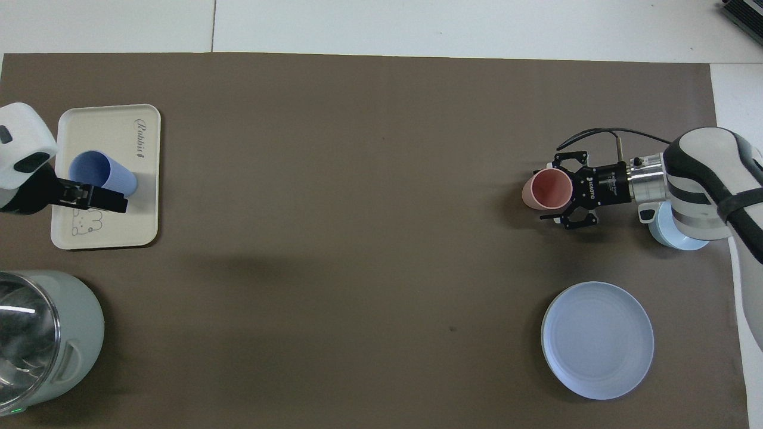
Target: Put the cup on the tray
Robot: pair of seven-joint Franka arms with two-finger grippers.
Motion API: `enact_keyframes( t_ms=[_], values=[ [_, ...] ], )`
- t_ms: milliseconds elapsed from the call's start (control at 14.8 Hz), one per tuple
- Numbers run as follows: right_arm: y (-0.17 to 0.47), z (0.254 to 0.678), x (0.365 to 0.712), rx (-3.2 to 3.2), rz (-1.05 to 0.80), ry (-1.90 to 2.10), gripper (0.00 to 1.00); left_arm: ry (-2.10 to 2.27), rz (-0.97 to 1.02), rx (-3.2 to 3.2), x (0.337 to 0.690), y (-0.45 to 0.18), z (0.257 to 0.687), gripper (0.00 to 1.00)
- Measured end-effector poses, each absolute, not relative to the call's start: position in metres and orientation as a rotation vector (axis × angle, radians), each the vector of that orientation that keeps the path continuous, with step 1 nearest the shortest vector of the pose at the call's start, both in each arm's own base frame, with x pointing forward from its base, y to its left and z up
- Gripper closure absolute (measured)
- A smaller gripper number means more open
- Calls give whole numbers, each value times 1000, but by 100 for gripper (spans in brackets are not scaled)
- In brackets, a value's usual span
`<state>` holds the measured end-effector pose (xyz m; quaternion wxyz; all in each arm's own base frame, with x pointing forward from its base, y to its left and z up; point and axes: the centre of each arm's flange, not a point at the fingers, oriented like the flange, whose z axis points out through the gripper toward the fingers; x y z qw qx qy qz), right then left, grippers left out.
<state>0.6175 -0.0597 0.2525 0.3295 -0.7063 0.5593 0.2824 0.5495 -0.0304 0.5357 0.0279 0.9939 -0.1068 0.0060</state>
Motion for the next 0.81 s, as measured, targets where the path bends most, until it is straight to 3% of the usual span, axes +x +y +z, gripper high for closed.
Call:
enact_keyframes(
  t_ms=[405, 811],
  values=[
    [-58, 281, 621, -2367, 487, 1212, 1, -299, -42, 3075, 531, -86, 544, 0],
    [-30, 345, 629, -2847, 181, 778, 0, -239, -42, 3078, 522, -58, 630, 0]
  ],
)
